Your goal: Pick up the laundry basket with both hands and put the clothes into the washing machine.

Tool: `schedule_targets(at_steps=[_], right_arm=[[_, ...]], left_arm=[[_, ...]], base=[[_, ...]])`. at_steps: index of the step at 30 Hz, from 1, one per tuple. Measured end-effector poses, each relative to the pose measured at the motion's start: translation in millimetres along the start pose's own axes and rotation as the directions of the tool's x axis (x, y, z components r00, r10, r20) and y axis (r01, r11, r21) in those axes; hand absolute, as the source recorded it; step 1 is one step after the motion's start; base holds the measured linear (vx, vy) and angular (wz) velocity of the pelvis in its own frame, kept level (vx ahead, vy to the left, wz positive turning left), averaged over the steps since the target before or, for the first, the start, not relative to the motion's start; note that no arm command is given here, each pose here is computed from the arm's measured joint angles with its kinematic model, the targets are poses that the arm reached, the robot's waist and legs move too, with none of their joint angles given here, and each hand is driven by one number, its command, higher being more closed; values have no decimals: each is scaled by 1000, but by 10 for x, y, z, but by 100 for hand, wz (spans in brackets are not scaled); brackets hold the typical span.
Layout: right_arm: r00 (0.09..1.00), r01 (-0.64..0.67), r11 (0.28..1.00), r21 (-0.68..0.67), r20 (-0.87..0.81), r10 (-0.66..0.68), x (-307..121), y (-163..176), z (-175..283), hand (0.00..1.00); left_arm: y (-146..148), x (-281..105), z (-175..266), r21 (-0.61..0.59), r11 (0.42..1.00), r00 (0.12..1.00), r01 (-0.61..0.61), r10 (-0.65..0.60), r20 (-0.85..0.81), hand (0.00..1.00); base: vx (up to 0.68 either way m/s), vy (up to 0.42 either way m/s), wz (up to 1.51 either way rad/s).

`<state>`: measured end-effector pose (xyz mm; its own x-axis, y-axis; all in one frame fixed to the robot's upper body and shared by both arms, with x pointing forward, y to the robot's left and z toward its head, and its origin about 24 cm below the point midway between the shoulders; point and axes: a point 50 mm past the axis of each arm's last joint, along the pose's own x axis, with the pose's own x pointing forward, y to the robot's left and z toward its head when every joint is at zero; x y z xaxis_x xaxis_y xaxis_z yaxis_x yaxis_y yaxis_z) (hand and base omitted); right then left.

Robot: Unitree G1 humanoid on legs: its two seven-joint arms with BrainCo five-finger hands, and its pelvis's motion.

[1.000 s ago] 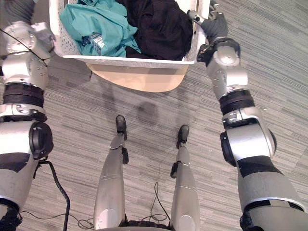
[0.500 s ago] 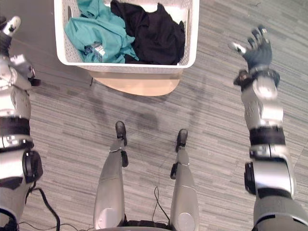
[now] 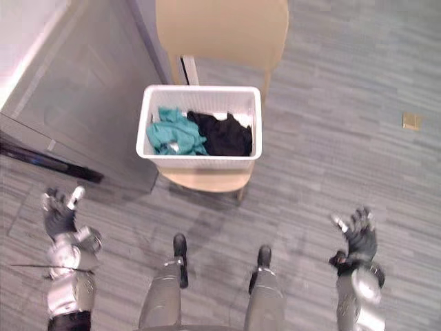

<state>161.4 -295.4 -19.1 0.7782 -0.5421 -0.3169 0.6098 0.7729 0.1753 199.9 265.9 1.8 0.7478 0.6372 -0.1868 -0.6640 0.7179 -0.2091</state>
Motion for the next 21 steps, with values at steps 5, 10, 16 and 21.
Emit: schedule_targets(at_steps=[5,10,16,21], right_arm=[[957,59,998,-19,-283,-62,-252,-107,-708,0],[785,179,983,-42,-596,-168,-673,-214,-1489,0],[611,351,933,-78,-736,-291,-991,-441,-1801,0],[530,389,910,-145,-773,-349,-1125,-573,-1885,0]], left_arm=[[109,-350,-845,60,998,934,-4,25,-356,0],[486,-896,-1598,180,980,702,-88,189,-686,0],[775,-1189,-1786,258,952,563,-163,305,-768,0],[846,-1283,-1828,261,945,519,-196,326,-790,0]], base=[[57,4,-10],[23,20,-21],[7,10,-10],[9,-46,30]])
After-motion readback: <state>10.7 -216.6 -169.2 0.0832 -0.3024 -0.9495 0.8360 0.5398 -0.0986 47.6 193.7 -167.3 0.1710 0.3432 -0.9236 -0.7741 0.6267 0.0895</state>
